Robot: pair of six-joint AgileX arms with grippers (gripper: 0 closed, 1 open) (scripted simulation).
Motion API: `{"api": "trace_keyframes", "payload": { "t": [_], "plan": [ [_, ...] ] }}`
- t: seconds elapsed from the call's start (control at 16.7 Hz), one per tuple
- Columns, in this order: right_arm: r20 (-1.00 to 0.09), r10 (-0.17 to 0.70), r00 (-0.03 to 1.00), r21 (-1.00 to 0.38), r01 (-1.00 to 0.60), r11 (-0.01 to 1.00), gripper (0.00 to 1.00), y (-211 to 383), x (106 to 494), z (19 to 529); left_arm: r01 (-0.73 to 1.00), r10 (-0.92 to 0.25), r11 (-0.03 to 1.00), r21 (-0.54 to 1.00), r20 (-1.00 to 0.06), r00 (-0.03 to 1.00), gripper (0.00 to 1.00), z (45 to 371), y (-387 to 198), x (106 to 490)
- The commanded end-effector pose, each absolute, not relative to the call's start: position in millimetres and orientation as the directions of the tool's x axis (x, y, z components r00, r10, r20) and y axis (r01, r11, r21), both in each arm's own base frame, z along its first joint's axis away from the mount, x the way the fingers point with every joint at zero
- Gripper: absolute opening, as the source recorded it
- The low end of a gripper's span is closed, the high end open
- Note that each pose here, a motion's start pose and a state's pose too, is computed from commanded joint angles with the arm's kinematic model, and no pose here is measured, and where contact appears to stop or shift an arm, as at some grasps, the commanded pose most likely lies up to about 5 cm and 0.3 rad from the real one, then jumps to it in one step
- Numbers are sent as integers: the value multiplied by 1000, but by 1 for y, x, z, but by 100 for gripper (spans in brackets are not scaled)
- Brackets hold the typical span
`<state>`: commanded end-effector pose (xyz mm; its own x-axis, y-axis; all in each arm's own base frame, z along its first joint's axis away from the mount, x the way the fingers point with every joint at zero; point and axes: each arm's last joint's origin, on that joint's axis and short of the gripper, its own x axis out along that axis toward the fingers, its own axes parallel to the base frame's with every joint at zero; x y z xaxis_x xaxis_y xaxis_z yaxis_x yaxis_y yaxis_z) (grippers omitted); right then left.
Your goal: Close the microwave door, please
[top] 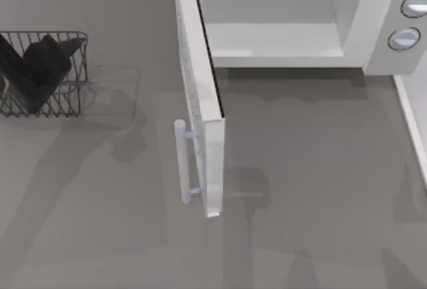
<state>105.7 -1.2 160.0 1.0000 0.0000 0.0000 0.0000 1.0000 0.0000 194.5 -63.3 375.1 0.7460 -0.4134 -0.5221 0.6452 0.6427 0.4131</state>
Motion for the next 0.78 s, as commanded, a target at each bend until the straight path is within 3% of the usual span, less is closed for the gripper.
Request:
{"api": "trace_keyframes", "payload": {
  "t": [0.42, 0.78],
  "plan": [
    [0, 0, 1000, 0, 0, 1000, 100, -1, 106, 160, 897, -487, 342, 281, -763, 425, 100, 396, -109, 269],
    [0, 0, 1000, 0, 0, 1000, 100, -1, 106, 160, 976, -497, 201, 89, -849, 180, 100, 384, -132, 304]
  ]
}}
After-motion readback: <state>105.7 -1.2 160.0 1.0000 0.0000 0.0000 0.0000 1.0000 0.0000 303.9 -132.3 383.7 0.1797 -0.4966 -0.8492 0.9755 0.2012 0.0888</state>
